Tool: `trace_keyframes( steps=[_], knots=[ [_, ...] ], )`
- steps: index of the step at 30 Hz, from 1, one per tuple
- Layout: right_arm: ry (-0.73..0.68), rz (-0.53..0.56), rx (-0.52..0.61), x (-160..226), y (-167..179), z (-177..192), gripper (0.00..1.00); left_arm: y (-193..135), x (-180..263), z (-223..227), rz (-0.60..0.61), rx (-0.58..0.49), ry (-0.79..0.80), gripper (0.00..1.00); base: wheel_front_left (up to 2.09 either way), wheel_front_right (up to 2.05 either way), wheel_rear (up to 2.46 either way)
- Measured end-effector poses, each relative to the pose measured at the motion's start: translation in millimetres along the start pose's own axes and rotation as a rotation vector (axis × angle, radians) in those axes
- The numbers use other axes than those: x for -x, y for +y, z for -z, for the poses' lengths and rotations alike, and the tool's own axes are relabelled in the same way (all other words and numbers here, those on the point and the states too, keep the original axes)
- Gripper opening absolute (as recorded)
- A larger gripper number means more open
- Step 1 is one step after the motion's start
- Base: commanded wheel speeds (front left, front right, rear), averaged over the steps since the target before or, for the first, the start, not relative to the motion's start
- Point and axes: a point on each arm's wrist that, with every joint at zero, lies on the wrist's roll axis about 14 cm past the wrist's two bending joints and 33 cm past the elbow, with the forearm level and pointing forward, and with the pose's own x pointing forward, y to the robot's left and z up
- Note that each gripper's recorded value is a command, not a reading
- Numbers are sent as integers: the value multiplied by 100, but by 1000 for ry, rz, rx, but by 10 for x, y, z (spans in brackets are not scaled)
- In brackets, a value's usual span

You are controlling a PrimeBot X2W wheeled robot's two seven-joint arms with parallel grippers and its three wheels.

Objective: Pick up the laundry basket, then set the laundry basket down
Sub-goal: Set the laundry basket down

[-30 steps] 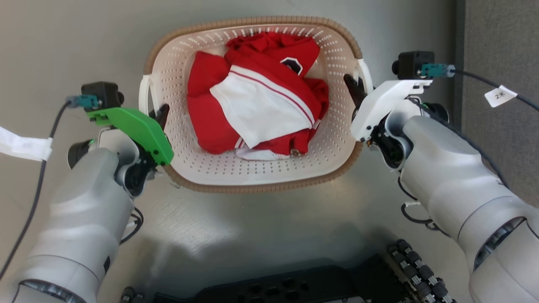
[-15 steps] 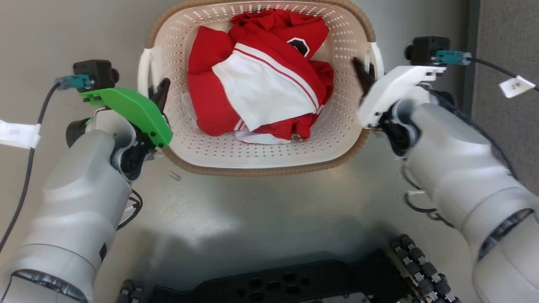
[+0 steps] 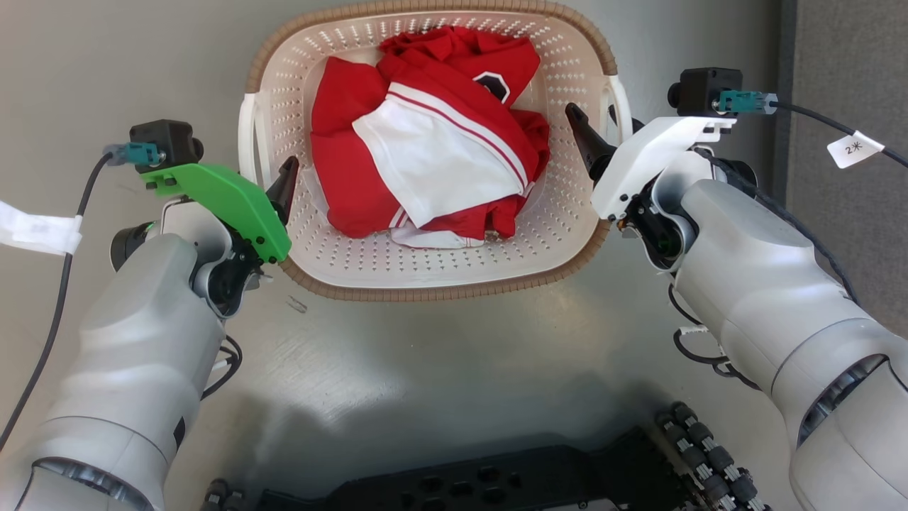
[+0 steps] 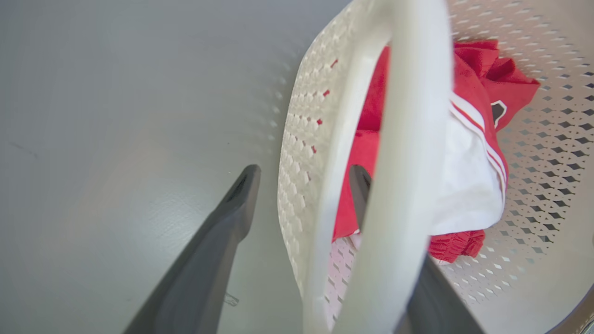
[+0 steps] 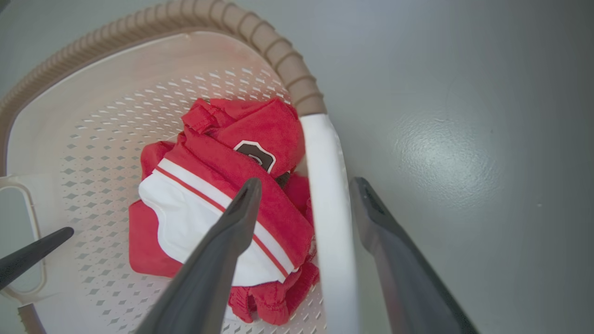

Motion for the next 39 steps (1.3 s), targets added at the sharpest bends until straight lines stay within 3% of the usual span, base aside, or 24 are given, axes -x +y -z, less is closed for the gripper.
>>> trace_keyframes(
  steps=[25,39],
  knots=[
    [-97,31,-4,601,50,-190,100,-274,500,-191,8,-19,-120,100,0,0,0],
    [-242,10,34,1143,217,-469,100,-806,990,-442,105,-109,-298,100,0,0,0]
  ],
)
